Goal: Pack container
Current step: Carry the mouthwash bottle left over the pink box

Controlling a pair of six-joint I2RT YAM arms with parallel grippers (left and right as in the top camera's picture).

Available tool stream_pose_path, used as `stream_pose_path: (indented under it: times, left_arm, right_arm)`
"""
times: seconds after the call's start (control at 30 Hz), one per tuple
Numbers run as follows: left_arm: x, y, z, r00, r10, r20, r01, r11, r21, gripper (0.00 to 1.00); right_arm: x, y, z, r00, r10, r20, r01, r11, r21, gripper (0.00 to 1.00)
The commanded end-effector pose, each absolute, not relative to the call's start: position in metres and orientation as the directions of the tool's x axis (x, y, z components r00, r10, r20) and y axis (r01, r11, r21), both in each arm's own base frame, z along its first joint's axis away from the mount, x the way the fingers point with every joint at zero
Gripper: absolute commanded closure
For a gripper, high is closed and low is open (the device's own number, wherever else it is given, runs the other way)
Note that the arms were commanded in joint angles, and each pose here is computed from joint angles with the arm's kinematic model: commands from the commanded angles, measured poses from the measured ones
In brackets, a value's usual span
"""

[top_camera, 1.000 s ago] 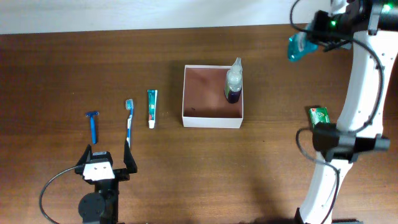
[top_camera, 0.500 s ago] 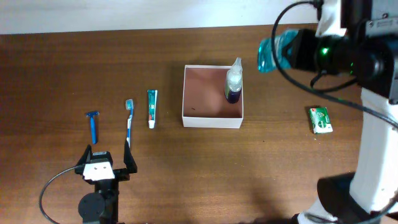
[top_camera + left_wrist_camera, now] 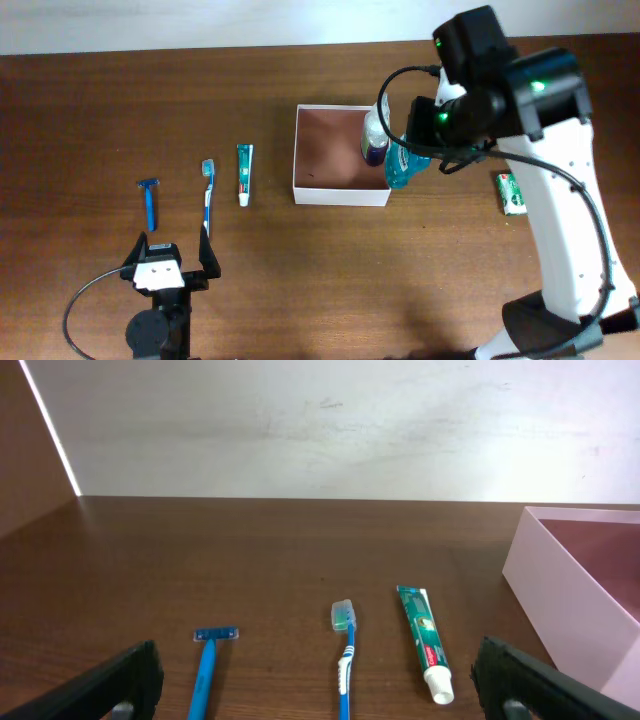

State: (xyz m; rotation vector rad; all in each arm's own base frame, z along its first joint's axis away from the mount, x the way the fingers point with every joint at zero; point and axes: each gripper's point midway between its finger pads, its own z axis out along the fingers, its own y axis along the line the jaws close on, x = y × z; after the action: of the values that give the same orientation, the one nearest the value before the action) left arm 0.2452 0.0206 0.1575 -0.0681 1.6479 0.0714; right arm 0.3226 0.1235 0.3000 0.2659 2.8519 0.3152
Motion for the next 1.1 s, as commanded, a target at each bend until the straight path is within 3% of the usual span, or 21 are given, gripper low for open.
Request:
stream_pose_path:
  times: [0.0,0.6,1.07]
  left_arm:
    - [0.245,0.018,0.156,-0.08,0.011,-0.997,-0.072,0.997,0.016,0.01]
    - [0.245,0.018,0.156,-0.08,0.011,-0.997,-0.072,0.997,0.016,0.01]
    - [0.245,0.018,0.156,-0.08,0.011,-0.997,-0.072,0.997,0.016,0.01]
  right_arm:
    - [0.333,0.123,0.29,-0.943,0.222,-0.247,0.172,0.963,0.209,0.79]
    - [0.374,0.138,0.23,-0.964,0.203,-0.174,0.175,0.971,0.164,0.79]
    - [0.39,0.143,0.212,-0.969,0.177,-0.171,0.15,0.976,0.155,0.79]
